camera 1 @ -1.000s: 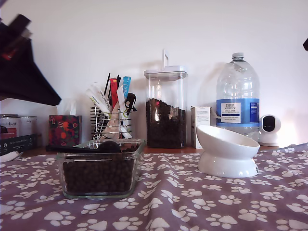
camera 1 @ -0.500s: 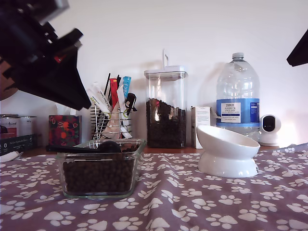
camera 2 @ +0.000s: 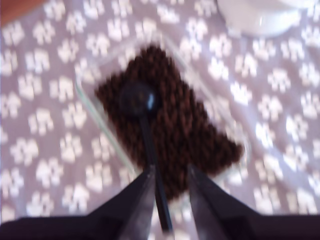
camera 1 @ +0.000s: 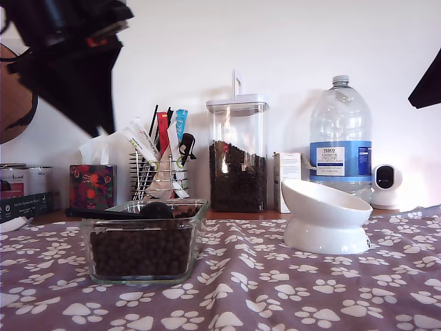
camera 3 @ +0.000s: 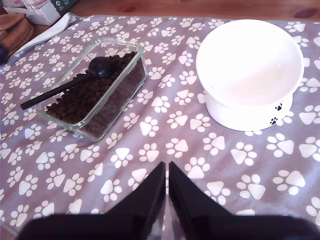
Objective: Measure one spoon of cat food and pour it into the food bowl
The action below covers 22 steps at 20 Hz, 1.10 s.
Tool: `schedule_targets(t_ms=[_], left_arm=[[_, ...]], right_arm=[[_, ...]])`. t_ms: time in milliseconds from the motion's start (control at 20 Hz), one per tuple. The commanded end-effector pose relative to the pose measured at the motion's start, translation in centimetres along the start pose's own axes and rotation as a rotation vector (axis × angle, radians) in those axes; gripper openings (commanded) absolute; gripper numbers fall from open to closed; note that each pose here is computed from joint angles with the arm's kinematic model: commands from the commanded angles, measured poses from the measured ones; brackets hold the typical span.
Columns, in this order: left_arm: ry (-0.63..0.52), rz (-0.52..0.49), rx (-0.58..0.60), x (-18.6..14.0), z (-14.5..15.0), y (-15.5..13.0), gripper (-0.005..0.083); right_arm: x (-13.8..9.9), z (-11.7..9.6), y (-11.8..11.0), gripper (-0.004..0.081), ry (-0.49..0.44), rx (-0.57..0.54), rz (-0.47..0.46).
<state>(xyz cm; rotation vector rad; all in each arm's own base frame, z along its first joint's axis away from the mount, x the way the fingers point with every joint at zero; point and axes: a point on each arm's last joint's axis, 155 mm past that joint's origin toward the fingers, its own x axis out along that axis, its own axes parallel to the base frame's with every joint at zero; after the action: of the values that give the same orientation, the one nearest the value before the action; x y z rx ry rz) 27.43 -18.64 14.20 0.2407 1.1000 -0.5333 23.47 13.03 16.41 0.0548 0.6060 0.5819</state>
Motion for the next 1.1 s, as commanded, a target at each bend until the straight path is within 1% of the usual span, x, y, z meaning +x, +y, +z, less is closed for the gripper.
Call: schedule_targets(t_ms=[0,100,200,300,400,550,650,900,1050], left_arm=[[0.154,0.005,-0.013,1.2,-3.5,0.1,0.0275],[0.206,0.007,-0.015,1.4,-4.6,0.1,0.0275],[0.209,0.007,-0.011,1.8,-4.5,0.1,0.0278],[0.212,0.006,-0.006,2.5,-4.3,0.1,0.0314],[0.248,0.008,-0.008,3.5,-4.8,0.2,0.0346],[0.278,0.005,0.016,5.1,-5.0,0.2,0.0346],[0.289,0.011,0.024,5.7,-5.0,0.2,0.0345],[0.284,0.046,0.032,6.0,-4.9,0.8,0.0344],[0.275,0.046,0.032,6.1,-4.6,0.8,0.034]], right_arm=[[0.4,-0.5,-0.1,-0.0013,0.01,-0.006,0.0],[0.4,-0.5,-0.1,-0.0013,0.01,-0.006,0.0],[0.4,-0.5,-0.1,-0.0013,0.01,-0.006,0.0],[0.4,-0.5,-0.1,-0.0013,0.01,-0.006,0.0],[0.4,-0.5,-0.1,-0.0013,0.01,-0.006,0.0],[0.4,-0.5,-0.1,-0.0013,0.011,-0.006,0.0],[0.4,-0.5,-0.1,-0.0013,0.011,-0.005,0.001],[0.4,-0.5,-0.1,-0.0013,0.011,-0.006,0.001],[0.4,-0.5,-0.1,-0.0013,0.011,-0.005,0.001]])
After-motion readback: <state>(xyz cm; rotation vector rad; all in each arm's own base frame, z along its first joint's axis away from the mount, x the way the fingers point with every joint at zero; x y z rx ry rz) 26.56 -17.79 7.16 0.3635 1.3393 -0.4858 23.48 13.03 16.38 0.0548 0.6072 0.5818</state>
